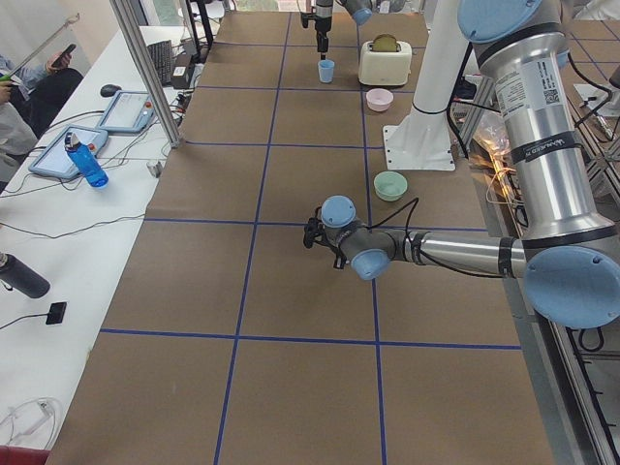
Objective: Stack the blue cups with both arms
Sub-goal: 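Grasp the right cup's rim while lowering the left gripper onto the other blue cup, then carry the blue cup with the left gripper to the table center, then release the cup at center with the left gripper while the right lifts its cup, then move the right gripper's cup over the center cup while the left withdraws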
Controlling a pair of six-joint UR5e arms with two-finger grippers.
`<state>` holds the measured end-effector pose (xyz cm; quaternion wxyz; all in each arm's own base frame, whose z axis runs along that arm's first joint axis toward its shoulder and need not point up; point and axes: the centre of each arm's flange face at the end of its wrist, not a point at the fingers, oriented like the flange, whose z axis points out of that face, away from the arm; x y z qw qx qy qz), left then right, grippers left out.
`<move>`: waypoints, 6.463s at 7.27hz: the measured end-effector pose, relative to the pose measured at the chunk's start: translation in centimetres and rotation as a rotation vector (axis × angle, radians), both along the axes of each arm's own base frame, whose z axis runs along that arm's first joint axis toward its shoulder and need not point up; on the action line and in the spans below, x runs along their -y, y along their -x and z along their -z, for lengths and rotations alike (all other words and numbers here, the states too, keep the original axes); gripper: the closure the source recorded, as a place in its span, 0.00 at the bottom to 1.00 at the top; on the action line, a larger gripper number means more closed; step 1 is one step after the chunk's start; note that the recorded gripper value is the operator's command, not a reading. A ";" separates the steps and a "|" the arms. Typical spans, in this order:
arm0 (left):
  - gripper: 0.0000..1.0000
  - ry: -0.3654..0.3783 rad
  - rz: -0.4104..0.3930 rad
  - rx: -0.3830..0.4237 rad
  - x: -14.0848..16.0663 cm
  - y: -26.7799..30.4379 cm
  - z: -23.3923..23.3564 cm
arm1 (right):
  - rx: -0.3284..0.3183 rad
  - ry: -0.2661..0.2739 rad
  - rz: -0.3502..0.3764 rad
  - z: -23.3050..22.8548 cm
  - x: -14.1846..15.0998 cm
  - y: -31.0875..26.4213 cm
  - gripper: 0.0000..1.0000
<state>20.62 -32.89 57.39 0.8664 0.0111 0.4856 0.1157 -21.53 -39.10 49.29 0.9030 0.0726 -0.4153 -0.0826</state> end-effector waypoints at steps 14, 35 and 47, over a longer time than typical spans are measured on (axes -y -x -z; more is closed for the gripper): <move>1.00 0.130 0.075 -0.004 18.2 -11.1 28.7 | -0.005 0.005 0.002 -0.4 0.1 0.1 0.09; 0.92 0.142 0.180 0.044 18.4 -35.8 39.2 | 0.030 0.007 0.044 0.6 1.7 2.2 1.00; 0.13 0.012 0.118 0.064 22.9 -21.0 36.7 | 0.057 0.106 0.016 24.7 11.3 8.4 1.00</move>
